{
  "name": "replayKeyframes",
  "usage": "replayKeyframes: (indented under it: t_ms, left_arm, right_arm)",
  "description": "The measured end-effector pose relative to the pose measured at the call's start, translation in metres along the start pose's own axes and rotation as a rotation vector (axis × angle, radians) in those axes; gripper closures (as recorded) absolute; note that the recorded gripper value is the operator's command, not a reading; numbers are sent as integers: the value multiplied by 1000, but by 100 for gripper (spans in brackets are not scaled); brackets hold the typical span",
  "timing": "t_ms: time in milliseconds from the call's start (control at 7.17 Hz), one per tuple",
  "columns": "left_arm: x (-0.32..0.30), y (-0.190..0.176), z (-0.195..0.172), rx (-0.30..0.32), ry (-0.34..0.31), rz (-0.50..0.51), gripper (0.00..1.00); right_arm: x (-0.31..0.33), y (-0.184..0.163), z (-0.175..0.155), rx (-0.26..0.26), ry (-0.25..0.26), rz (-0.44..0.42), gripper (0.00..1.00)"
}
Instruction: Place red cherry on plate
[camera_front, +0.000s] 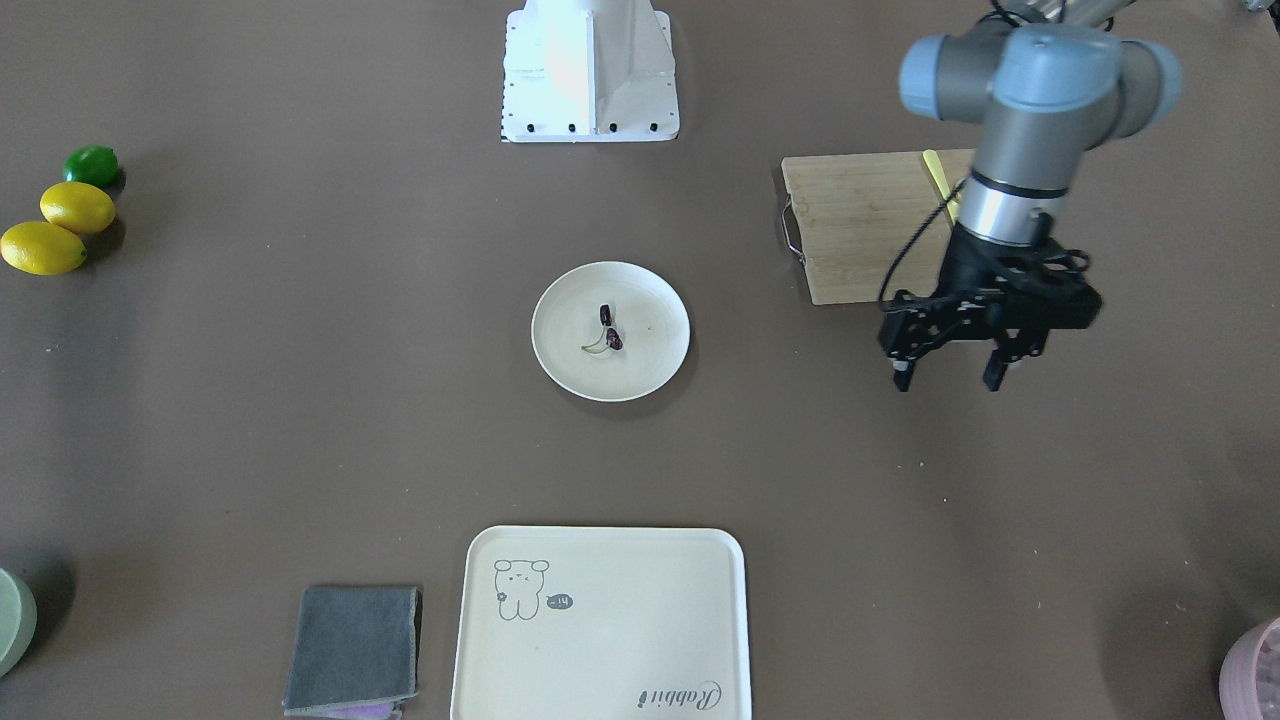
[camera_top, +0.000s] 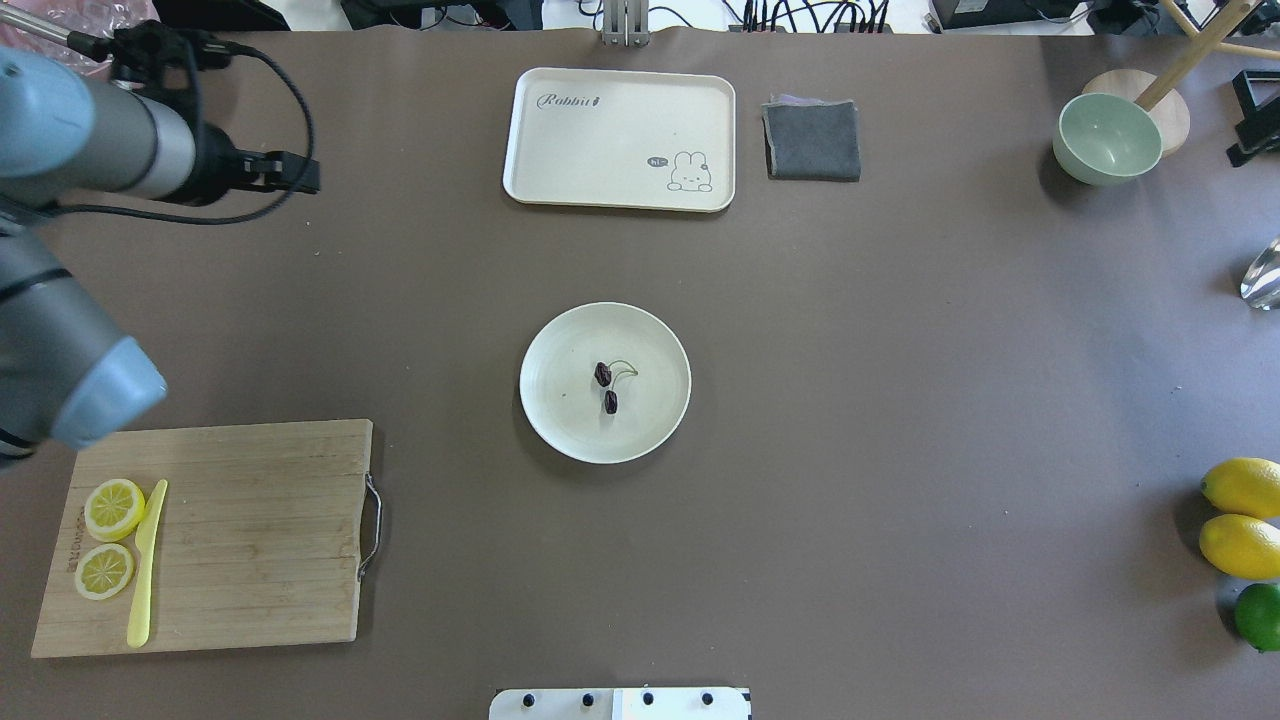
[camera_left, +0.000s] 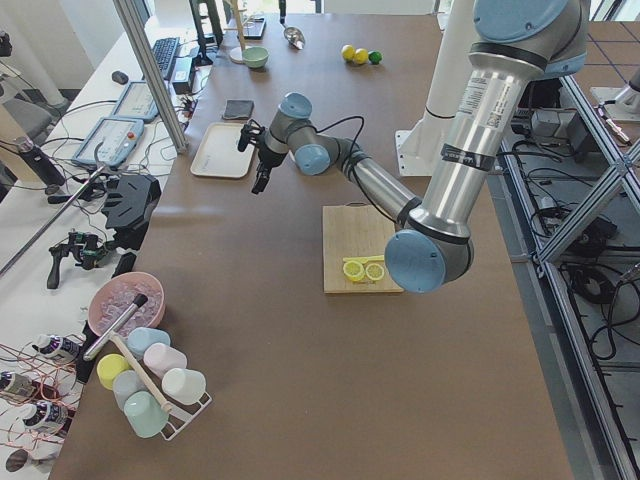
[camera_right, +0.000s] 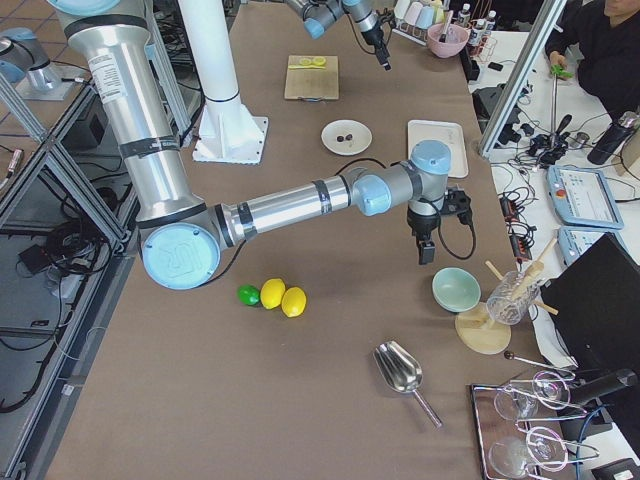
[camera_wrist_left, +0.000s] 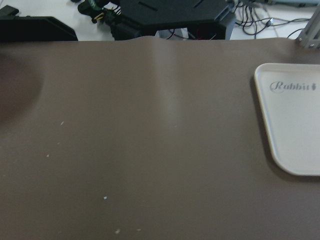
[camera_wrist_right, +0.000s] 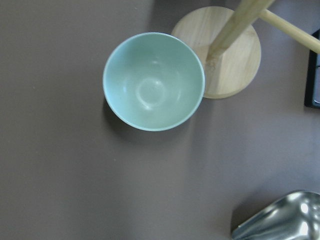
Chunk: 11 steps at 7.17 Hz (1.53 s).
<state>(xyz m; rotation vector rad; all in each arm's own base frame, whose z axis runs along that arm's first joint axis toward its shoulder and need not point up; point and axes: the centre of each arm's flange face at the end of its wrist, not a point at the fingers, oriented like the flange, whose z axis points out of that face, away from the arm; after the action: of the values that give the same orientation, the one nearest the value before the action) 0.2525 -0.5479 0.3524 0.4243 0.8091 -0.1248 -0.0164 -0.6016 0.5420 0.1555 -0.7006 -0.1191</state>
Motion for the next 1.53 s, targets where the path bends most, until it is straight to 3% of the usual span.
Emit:
replayKeyframes:
  t_ms: [419, 698, 977, 1535]
  left_arm:
    - [-226, -30, -56, -126, -61, 149, 2]
    - [-345, -31, -80, -201, -63, 158, 2]
    - [-401, -13, -74, -254, -16, 93, 2]
    - [-423, 4, -65, -281, 4, 52, 2]
  right_arm:
    - [60, 53, 13, -46, -45, 32, 0]
    - [68, 67, 21, -63, -57, 52, 0]
    - [67, 70, 21, -63, -72, 60, 0]
    - [63, 68, 19, -59, -91, 61, 0]
